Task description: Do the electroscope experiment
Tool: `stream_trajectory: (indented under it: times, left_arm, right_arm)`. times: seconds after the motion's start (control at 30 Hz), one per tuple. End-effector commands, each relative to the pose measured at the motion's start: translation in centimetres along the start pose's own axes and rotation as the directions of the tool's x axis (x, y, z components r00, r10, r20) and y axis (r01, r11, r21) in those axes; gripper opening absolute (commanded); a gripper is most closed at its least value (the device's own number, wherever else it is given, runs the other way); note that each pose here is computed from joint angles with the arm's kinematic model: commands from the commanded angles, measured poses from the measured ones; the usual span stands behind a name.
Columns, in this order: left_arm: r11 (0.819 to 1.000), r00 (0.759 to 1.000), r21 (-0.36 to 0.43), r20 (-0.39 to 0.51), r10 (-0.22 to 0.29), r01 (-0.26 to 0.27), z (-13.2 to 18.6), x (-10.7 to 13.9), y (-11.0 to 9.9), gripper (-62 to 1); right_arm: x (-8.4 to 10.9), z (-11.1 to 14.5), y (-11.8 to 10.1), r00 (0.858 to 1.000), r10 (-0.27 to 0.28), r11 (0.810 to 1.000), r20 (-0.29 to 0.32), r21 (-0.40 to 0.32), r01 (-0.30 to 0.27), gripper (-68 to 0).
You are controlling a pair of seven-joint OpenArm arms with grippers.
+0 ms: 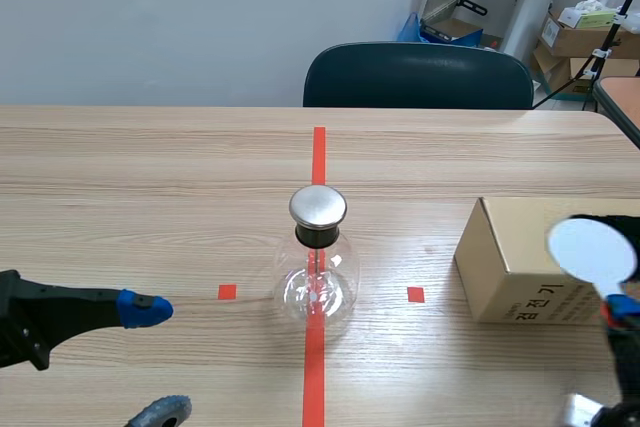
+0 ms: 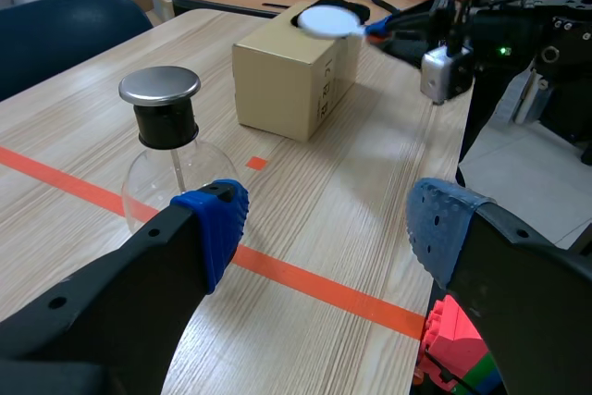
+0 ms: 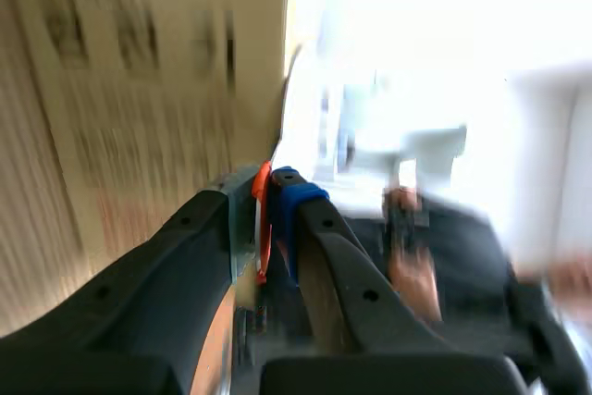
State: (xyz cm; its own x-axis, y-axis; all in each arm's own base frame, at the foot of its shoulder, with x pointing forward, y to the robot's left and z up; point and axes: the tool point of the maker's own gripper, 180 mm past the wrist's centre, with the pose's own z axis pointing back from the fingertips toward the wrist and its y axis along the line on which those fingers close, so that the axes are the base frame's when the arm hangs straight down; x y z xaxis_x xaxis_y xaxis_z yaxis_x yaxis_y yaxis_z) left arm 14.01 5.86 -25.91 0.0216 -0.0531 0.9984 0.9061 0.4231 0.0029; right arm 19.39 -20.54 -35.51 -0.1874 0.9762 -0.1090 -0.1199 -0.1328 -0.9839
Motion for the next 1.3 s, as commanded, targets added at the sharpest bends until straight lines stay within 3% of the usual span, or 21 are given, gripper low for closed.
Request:
stream_trajectory:
  times: [0.0, 0.07, 0.1, 0.13, 0.17, 0.27, 0.33, 0.4, 0.47, 0.53, 0.6, 0.67, 0.73, 0.8, 0.87, 0.93, 1.0, 1.07, 1.13, 1.2, 1.27]
  left_arm:
    - [1.000, 0.999, -0.004, 0.040, 0.008, -0.007, -0.4, 1.0, -0.2, -21.7]
    - [1.000, 0.999, -0.003, 0.040, 0.008, -0.008, -0.4, 1.0, -0.2, -21.7]
    - [1.000, 0.999, -0.003, 0.040, 0.008, -0.008, -0.4, 1.0, -0.2, -21.7]
    - [1.000, 0.999, -0.003, 0.040, 0.008, -0.008, -0.4, 1.0, -0.2, -21.7]
    - [1.000, 0.999, -0.003, 0.040, 0.008, -0.008, -0.4, 1.0, -0.2, -21.7]
    - [1.000, 0.999, -0.003, 0.040, 0.008, -0.008, -0.4, 1.0, -0.2, -21.7]
    - [1.000, 0.999, -0.003, 0.040, 0.008, -0.008, -0.4, 1.0, -0.2, -21.7]
    - [1.000, 0.999, -0.003, 0.040, 0.008, -0.008, -0.4, 1.0, -0.2, -21.7]
    - [1.000, 0.999, -0.004, 0.040, 0.008, -0.007, -0.4, 1.0, -0.2, -21.7]
    - [1.000, 0.999, -0.003, 0.041, 0.006, -0.006, -0.4, 1.0, -0.1, -21.7]
    - [1.000, 0.999, -0.003, 0.041, 0.006, -0.006, -0.5, 1.0, -0.1, -21.7]
    - [1.000, 0.999, -0.003, 0.041, 0.006, -0.006, -0.5, 1.0, -0.1, -21.7]
    - [1.000, 0.999, -0.003, 0.042, 0.006, -0.006, -0.5, 1.0, -0.1, -21.7]
    - [1.000, 0.999, -0.003, 0.042, 0.006, -0.006, -0.5, 1.0, -0.1, -21.7]
    - [1.000, 0.999, -0.003, 0.042, 0.005, -0.005, -0.5, 1.0, -0.1, -21.7]
    - [1.000, 0.999, -0.003, 0.042, 0.005, -0.005, -0.5, 1.0, -0.1, -21.7]
    - [1.000, 0.999, -0.003, 0.042, 0.006, -0.006, -0.5, 1.0, -0.1, -21.7]
    - [1.000, 0.999, -0.003, 0.041, 0.006, -0.006, -0.5, 1.0, -0.1, -21.7]
    - [1.000, 0.999, -0.003, 0.041, 0.006, -0.006, -0.5, 1.0, -0.1, -21.7]
    - [1.000, 0.999, 0.000, 0.042, 0.009, -0.009, -0.5, 1.0, -0.1, -21.7]
    - [1.000, 0.999, 0.000, 0.042, 0.008, -0.008, -0.5, 1.0, -0.1, -21.7]
  right_arm:
    - [-2.6, 0.1, -1.1, 0.991, 0.002, 0.999, -0.133, -0.039, -0.007, -65.8]
    - [-5.7, 0.8, -0.8, 0.951, -0.013, 1.000, -0.308, -0.030, 0.004, -65.8]
    - [-6.8, 1.2, -0.6, 0.931, -0.016, 1.000, -0.364, -0.020, 0.010, -65.8]
    - [-7.2, 1.4, -0.5, 0.923, -0.014, 1.000, -0.383, -0.012, 0.010, -65.8]
    - [-7.1, 1.4, -0.4, 0.929, -0.007, 1.000, -0.371, -0.008, 0.005, -65.8]
    - [-3.6, 0.4, -0.4, 0.984, 0.000, 1.000, -0.178, -0.004, 0.000, -65.8]
    - [-1.9, 0.2, -0.4, 0.997, -0.002, 1.000, -0.082, -0.006, 0.002, -65.8]
    - [-2.8, 0.3, -0.5, 0.990, -0.015, 1.000, -0.141, -0.014, 0.013, -65.8]
    - [-5.5, 1.0, -0.3, 0.951, -0.024, 1.000, -0.307, -0.012, 0.021, -65.8]
    - [-6.9, 1.7, -0.2, 0.922, -0.022, 1.000, -0.385, -0.006, 0.021, -65.8]
    - [-6.0, 1.3, -0.1, 0.941, -0.022, 1.000, -0.338, -0.004, 0.022, -65.8]
    - [-3.7, 0.6, -0.2, 0.978, -0.024, 1.000, -0.210, -0.005, 0.024, -65.8]
    - [-2.1, 0.3, -0.3, 0.992, -0.027, 1.000, -0.123, -0.008, 0.026, -65.8]
    - [-2.6, 0.4, -0.3, 0.987, -0.036, 0.999, -0.159, -0.011, 0.035, -65.8]
    - [-5.0, 1.1, 0.0, 0.952, -0.040, 0.999, -0.304, -0.008, 0.039, -65.8]
    - [-6.2, 1.7, 0.2, 0.926, -0.034, 0.999, -0.376, 0.000, 0.037, -65.8]
    - [-5.5, 1.6, 0.3, 0.941, -0.029, 0.999, -0.337, 0.009, 0.034, -65.8]
    - [-3.4, 1.0, 0.2, 0.975, -0.030, 0.999, -0.218, 0.010, 0.033, -65.8]
    - [-2.0, 0.7, 0.2, 0.989, -0.031, 0.999, -0.144, 0.011, 0.033, -65.8]
    - [-2.7, 0.9, 0.3, 0.981, -0.038, 0.999, -0.192, 0.008, 0.041, -65.8]
    - [-4.6, 1.4, 0.4, 0.953, -0.036, 0.999, -0.300, 0.012, 0.042, -65.8]
